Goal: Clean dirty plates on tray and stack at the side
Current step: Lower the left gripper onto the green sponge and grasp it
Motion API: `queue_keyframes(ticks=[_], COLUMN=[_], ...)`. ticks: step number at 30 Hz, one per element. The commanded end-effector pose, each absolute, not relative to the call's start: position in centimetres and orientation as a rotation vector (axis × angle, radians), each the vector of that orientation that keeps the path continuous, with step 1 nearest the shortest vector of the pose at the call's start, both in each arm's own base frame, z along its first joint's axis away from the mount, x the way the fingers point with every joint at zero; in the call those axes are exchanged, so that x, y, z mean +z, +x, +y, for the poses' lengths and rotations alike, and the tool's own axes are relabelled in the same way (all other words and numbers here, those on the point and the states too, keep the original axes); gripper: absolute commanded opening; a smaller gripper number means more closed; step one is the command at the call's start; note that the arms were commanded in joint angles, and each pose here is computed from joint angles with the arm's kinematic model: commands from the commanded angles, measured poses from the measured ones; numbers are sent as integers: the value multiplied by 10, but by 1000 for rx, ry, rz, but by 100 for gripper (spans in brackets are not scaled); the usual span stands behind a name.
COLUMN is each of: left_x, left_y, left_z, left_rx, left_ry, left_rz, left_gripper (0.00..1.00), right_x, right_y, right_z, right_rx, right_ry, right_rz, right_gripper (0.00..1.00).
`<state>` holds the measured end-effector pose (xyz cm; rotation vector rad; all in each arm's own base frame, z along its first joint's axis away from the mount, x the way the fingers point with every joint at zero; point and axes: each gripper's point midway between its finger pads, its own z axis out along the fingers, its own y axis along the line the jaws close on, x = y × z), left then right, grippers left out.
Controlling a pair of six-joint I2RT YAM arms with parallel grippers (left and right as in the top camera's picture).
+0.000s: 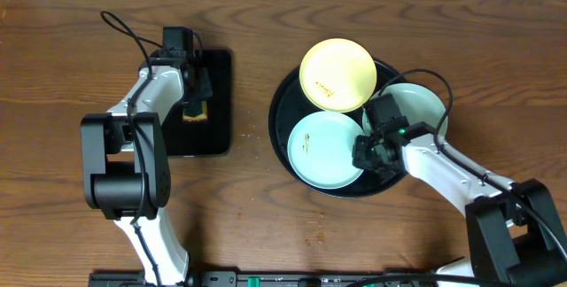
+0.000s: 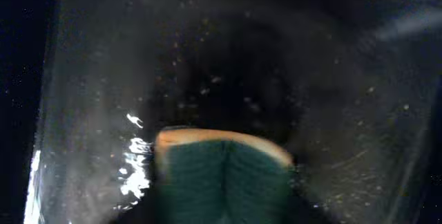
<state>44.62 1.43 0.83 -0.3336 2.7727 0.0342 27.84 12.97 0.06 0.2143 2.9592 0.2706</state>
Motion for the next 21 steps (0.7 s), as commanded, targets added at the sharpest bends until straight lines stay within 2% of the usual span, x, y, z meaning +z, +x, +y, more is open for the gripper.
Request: queue_keyframes(ticks=[1,12,13,15,19,21], left_x=[-1,-6,-6,-6,-6,-5], left_y=[437,421,421,421,420,422], left_z=[16,16,16,16,16,16], left_rx=[51,62,62,62,63,62], left_ry=[-336,-340,-340,-340,-341,-340], left_rz=[2819,2882,2882,2885,2888,2881], left_gripper=[79,78,78,72,57,32], right_x=[-8,-12,-12,-13,-13,-13], right_y=[268,277,279,280,280,280], right_z=[128,129,127,126,126,126], right_rx=[242,255,243,231,232,232], right_ry=[204,199,200,201,201,201], right_rz=[3000,2941,2933,2923,2923,2924], right_gripper=[19,18,15,1,1,1])
